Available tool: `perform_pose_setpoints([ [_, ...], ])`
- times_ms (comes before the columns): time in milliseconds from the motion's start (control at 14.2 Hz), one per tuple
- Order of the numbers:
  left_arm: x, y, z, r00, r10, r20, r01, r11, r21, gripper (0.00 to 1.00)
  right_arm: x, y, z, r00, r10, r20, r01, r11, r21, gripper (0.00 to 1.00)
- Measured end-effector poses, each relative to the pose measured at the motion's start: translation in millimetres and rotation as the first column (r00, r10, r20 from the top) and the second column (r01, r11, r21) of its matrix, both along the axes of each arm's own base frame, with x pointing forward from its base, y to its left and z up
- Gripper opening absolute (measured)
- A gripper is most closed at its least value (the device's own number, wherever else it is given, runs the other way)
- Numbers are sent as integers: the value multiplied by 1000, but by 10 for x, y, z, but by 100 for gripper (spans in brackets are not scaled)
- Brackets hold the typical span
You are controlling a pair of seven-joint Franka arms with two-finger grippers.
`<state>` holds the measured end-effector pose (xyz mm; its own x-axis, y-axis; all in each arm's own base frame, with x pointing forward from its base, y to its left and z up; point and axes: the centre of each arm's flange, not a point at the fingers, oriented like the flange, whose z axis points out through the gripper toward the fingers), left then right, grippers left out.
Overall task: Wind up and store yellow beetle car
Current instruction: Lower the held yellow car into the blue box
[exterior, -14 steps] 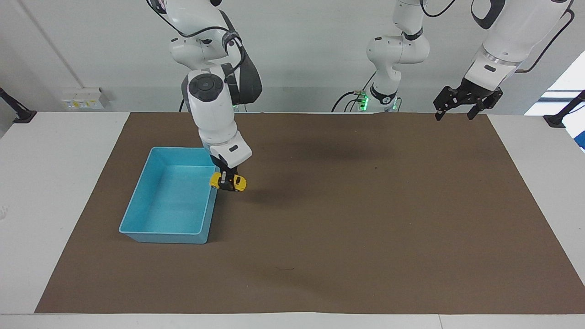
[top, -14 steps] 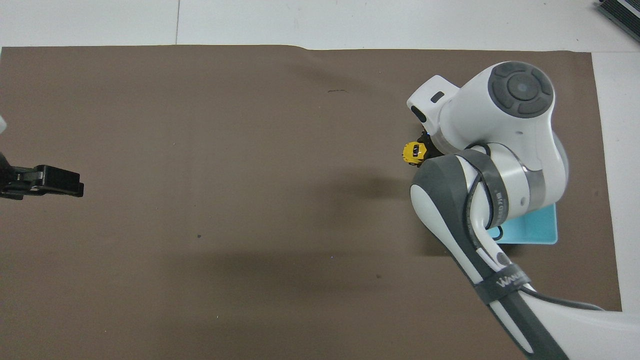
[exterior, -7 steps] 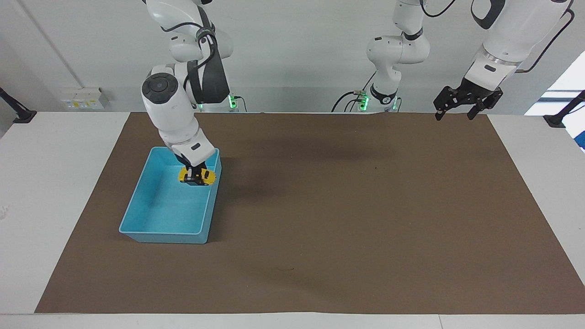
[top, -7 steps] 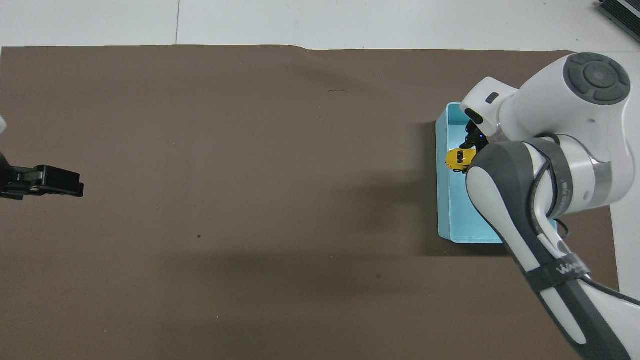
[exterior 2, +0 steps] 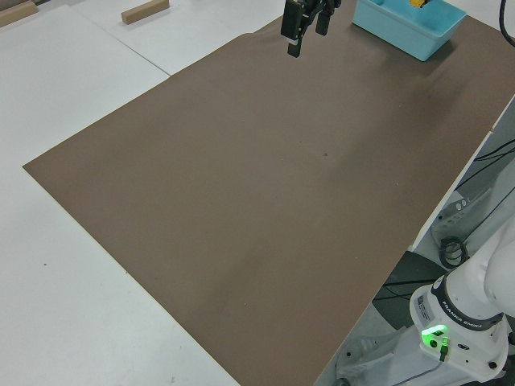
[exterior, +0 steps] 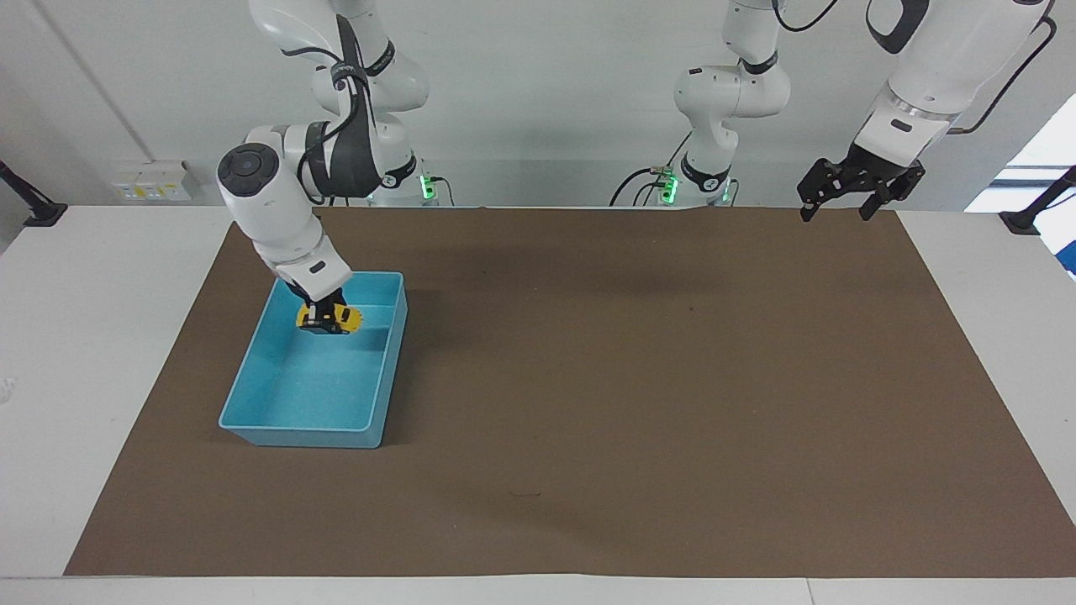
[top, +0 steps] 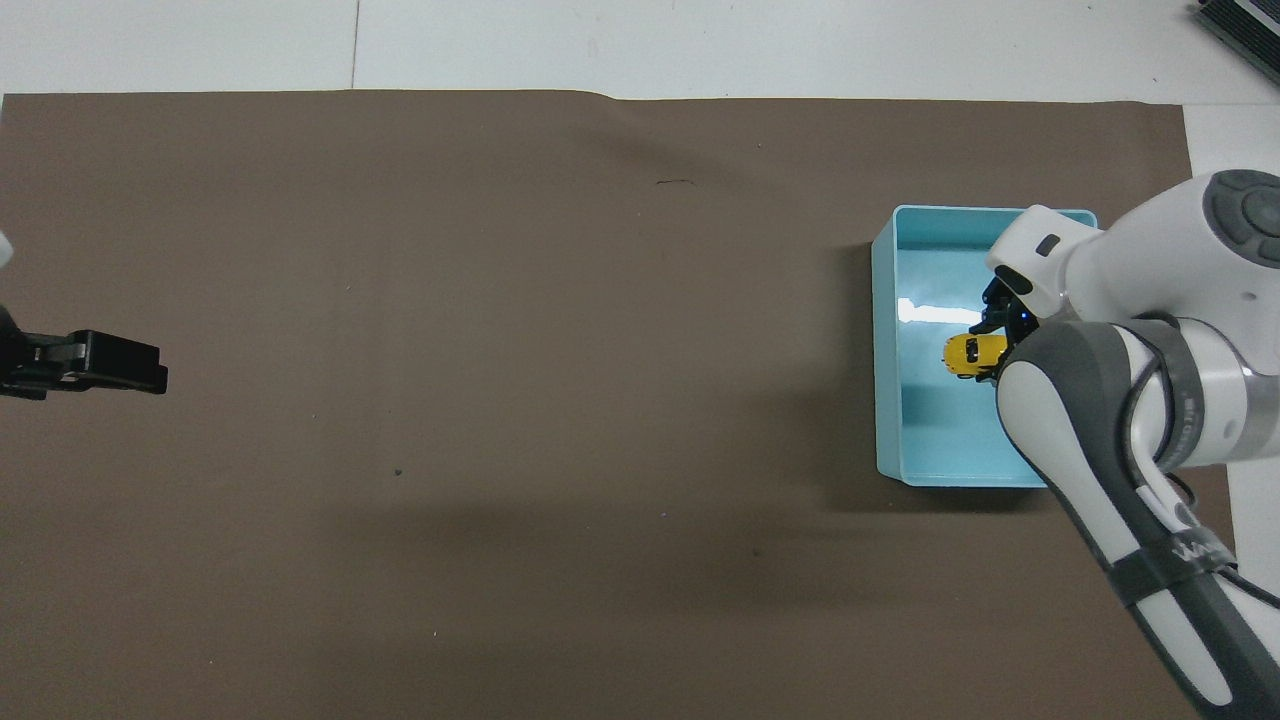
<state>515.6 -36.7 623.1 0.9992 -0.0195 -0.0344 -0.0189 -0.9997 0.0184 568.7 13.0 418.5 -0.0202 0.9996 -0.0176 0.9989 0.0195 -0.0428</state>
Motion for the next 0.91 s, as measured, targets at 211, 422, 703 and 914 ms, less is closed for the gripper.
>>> perform_pose_setpoints([
  [211, 0, 0, 0, 1000, 0, 0, 0, 1000, 0, 100, -56, -150, -154, 1000, 20, 24, -20, 1000, 2, 50],
  [422, 0, 0, 0, 1000, 0, 0, 0, 1000, 0, 100, -79, -212, -297, 999, 27, 40, -27, 1000, 2, 50],
  [703, 0, 0, 0, 1000, 0, 0, 0, 1000, 0, 100, -85, -197, -557, 997, 31, 76, -31, 1000, 2, 50],
  [914, 0, 0, 0, 1000, 0, 0, 0, 1000, 0, 100, -43, -178, -791, 995, 35, 89, -35, 999, 2, 50],
])
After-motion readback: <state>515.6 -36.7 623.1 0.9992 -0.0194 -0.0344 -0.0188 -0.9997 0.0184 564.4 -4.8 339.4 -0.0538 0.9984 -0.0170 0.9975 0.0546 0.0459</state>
